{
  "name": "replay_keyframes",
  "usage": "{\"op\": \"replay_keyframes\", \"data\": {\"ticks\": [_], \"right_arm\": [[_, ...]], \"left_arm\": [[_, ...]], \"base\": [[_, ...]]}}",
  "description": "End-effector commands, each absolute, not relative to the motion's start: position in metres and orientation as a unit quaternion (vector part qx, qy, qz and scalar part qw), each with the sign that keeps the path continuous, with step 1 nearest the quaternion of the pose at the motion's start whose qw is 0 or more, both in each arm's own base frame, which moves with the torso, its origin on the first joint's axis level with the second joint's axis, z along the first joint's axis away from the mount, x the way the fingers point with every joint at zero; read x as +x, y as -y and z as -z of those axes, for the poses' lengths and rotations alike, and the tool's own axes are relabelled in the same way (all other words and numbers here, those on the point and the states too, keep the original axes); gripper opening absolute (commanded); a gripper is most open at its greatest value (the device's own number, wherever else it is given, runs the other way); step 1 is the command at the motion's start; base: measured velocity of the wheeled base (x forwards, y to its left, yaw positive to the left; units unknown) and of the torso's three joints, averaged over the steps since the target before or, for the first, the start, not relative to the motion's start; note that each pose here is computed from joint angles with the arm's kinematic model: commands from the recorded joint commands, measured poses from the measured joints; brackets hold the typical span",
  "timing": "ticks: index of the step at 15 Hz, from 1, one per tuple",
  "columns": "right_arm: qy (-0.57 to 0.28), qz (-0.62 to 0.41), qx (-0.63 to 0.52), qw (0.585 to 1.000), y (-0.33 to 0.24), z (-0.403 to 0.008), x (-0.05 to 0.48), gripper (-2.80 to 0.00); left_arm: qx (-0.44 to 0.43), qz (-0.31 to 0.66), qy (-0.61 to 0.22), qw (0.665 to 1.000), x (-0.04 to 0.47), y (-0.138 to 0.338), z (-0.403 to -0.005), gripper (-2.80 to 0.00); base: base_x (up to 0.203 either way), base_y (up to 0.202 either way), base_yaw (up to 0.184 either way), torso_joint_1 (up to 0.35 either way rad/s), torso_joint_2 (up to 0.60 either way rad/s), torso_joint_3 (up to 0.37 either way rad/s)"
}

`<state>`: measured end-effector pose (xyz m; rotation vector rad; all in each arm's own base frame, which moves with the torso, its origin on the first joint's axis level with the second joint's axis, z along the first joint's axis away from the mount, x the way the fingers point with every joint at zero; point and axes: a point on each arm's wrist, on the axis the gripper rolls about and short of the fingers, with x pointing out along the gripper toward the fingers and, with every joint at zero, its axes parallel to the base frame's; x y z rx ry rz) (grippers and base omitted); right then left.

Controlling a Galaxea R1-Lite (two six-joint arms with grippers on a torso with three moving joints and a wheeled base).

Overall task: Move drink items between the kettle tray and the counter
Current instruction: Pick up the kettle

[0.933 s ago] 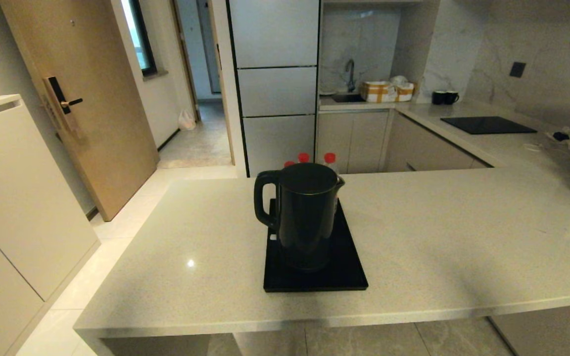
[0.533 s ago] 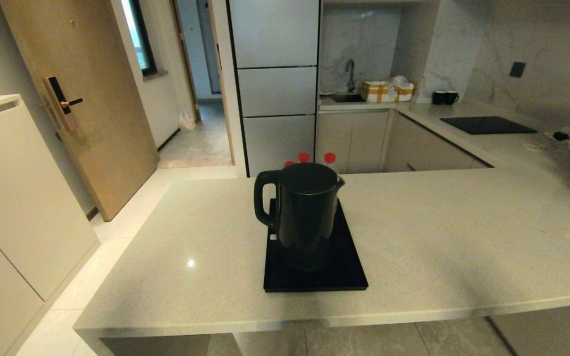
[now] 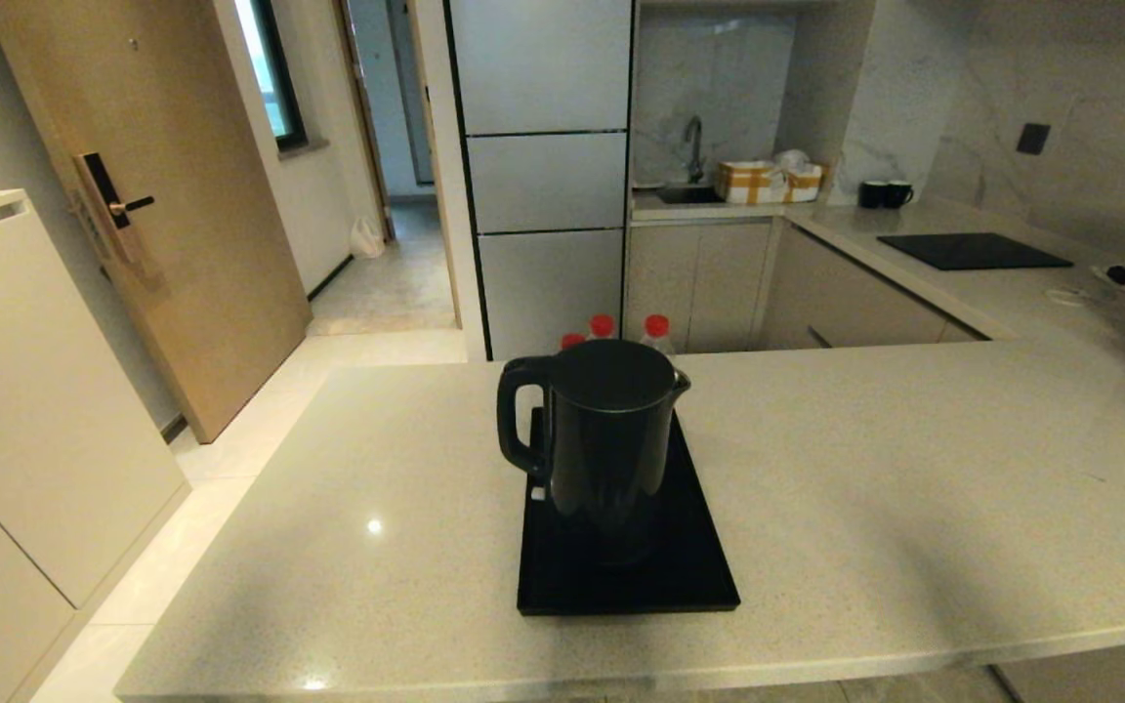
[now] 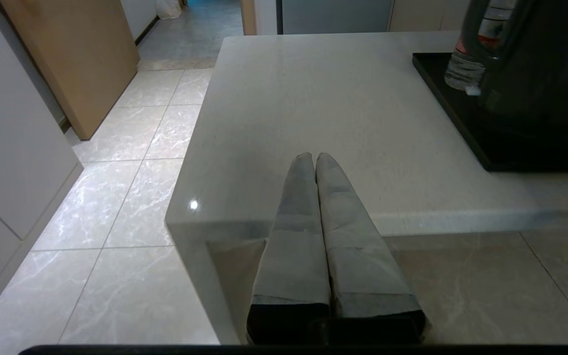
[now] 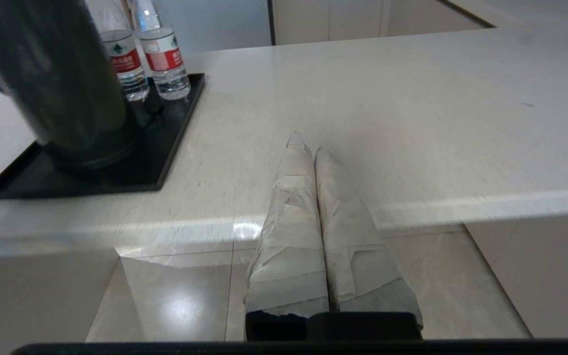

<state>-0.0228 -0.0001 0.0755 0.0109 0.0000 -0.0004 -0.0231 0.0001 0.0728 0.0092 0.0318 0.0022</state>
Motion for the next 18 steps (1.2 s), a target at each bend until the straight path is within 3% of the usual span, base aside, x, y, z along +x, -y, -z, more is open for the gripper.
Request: {"op": "replay_keyframes", "data": {"ticks": [1, 5, 18], "right_arm": [[0.000, 0.000, 0.005, 1.000, 0.0001, -0.0755, -0.0228, -2.80], [-0.001, 0.000, 0.005, 1.000, 0.0001, -0.0755, -0.0227, -2.80], [0.000, -0.001, 0.005, 1.000, 0.0001, -0.0755, -0.0228, -2.80]], "left_arm": [[0.005, -0.001, -0.017, 1.000, -0.0230, -0.0001, -0.0727, -2.80], [0.005, -0.001, -0.017, 1.000, -0.0230, -0.0001, -0.0727, -2.80], [0.042, 0.001, -0.024, 0.999, -0.0244, -0.0001, -0.0767, -2.80]], "base": [[0.000, 0.000, 0.000, 0.288, -0.02, 0.240], [0.000, 0.000, 0.000, 0.217, -0.04, 0.176], [0.000, 0.000, 0.000, 0.006, 0.00, 0.007]]}}
